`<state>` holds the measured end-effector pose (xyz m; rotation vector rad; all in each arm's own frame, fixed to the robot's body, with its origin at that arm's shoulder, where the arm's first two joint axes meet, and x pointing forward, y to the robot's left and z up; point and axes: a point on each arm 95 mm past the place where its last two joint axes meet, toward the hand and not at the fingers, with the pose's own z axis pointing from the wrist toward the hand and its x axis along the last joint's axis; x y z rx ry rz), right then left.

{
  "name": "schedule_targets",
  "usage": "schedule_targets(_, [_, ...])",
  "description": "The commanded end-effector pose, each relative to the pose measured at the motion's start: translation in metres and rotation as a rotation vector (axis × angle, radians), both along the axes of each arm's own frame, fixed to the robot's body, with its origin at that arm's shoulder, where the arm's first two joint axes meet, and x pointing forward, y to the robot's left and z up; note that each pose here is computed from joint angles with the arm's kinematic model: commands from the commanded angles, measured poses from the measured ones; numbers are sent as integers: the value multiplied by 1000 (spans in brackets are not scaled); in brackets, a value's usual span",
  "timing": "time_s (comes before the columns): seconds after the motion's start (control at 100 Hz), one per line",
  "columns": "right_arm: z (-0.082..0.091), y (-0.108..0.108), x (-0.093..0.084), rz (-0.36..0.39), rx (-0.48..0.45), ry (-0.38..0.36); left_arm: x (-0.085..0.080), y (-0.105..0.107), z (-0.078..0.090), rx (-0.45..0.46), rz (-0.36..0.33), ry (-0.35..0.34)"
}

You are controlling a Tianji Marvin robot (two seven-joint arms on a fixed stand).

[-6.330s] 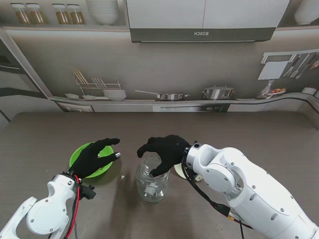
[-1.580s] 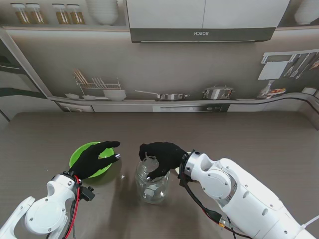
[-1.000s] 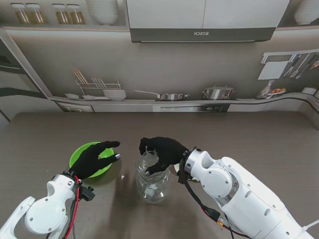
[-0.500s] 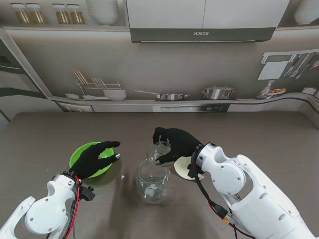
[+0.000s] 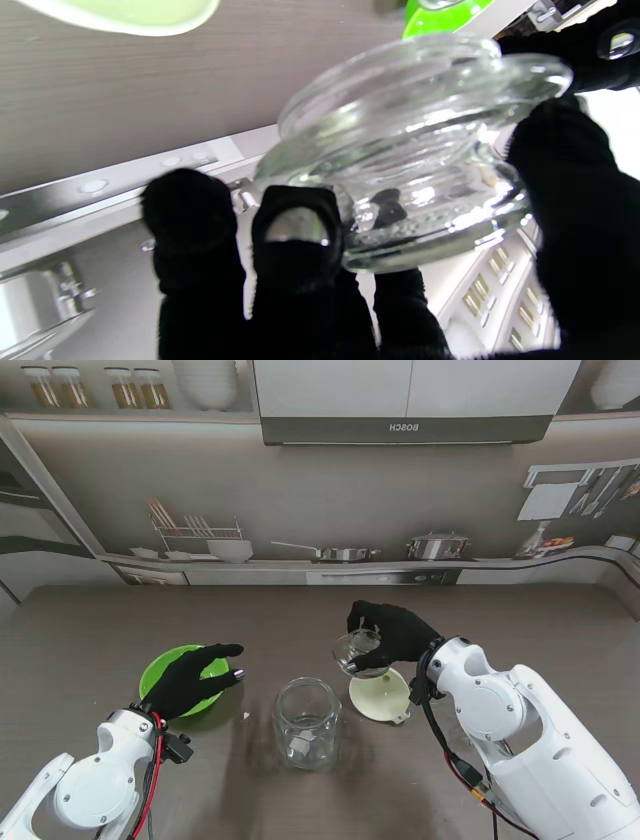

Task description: Pour mung beans into a glass jar with a funnel

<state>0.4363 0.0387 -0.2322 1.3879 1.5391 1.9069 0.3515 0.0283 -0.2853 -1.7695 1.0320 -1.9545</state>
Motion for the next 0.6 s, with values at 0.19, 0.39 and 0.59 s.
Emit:
schedule_targets(0.19, [2,-31,8,-91,-61,12,0,-2,-3,1,-12,22])
schedule_targets(0.39, [-2,-59,11,-161,-113,27,0,-2,-3,5,-12,25])
schedule_targets(0.59, [-14,-85,12,-224,-157,57,0,-2,-3,7,-10,25])
